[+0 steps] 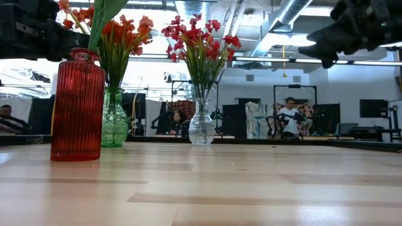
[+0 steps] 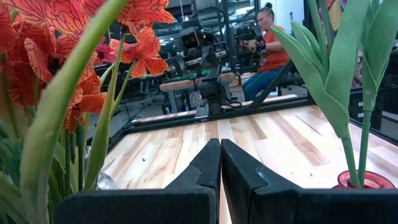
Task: Sort flowers into vase by color
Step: Return to Home Position
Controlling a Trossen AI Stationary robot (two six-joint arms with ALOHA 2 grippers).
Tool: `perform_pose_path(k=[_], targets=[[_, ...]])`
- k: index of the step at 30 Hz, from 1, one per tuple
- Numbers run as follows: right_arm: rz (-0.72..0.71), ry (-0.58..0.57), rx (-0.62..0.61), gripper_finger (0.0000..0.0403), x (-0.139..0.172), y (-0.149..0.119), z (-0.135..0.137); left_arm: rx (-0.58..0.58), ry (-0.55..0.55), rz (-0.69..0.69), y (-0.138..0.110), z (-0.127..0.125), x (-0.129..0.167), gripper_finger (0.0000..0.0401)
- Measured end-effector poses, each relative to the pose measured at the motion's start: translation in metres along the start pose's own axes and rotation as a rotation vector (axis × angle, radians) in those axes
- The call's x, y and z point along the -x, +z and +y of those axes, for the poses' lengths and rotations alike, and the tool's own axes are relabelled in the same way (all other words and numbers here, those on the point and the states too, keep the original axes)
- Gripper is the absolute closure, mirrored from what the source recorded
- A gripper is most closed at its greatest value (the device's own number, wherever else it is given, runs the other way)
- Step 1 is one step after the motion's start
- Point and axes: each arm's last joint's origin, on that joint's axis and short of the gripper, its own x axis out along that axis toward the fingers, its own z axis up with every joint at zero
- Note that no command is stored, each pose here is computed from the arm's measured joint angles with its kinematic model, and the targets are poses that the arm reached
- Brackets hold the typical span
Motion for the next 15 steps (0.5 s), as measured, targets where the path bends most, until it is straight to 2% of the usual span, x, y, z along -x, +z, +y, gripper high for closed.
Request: perform_pose_path(k=[15], targets=[[-0.156, -0.019, -0.034, 0.0163, 0.020, -0.046, -0.004, 0.001, 0.000, 0.000, 0.000, 0.000, 0.000, 0.0401]])
